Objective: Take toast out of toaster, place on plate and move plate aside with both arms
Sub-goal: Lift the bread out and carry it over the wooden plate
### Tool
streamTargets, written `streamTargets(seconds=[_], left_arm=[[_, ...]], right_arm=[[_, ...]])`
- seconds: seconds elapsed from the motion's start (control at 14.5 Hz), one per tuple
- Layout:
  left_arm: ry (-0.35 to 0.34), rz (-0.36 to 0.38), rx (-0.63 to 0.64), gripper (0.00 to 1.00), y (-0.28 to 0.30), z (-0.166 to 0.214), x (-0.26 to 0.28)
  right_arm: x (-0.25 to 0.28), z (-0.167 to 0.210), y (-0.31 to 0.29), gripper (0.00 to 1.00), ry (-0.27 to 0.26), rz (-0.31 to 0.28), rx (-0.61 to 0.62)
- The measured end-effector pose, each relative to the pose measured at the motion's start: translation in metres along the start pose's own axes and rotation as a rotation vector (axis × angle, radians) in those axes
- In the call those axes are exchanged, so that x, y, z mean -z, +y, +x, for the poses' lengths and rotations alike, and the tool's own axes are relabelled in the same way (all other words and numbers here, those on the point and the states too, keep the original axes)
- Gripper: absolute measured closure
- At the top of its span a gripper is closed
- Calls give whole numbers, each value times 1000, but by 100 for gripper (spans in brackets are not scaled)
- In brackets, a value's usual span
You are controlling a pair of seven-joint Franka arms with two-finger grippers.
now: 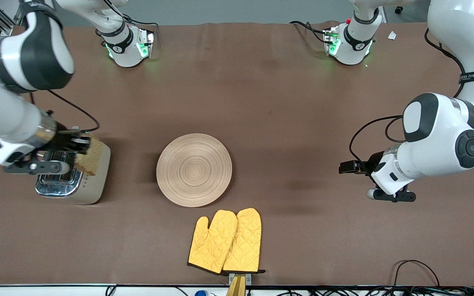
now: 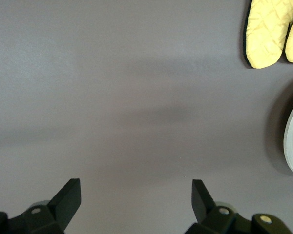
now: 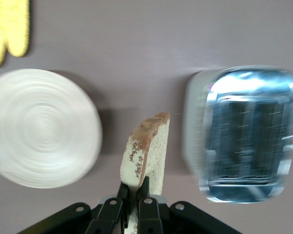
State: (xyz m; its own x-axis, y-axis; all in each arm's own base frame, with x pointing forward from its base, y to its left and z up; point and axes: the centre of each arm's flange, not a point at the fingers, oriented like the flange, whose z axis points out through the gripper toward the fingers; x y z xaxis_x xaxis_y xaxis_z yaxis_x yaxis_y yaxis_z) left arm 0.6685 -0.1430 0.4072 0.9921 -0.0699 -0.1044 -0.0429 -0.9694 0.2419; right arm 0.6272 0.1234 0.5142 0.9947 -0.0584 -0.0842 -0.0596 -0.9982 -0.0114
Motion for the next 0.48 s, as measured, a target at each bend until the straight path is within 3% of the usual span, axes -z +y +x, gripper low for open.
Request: streamTargets(seconds=[0.21,0.48], left_arm=[[1,0,0,0,0,0,0],[2,0,1,0,-1,0,1]], right_arm=[[-41,0,-56,90,-7,152,-66],[-108,-23,-167,90,17,269,-7]])
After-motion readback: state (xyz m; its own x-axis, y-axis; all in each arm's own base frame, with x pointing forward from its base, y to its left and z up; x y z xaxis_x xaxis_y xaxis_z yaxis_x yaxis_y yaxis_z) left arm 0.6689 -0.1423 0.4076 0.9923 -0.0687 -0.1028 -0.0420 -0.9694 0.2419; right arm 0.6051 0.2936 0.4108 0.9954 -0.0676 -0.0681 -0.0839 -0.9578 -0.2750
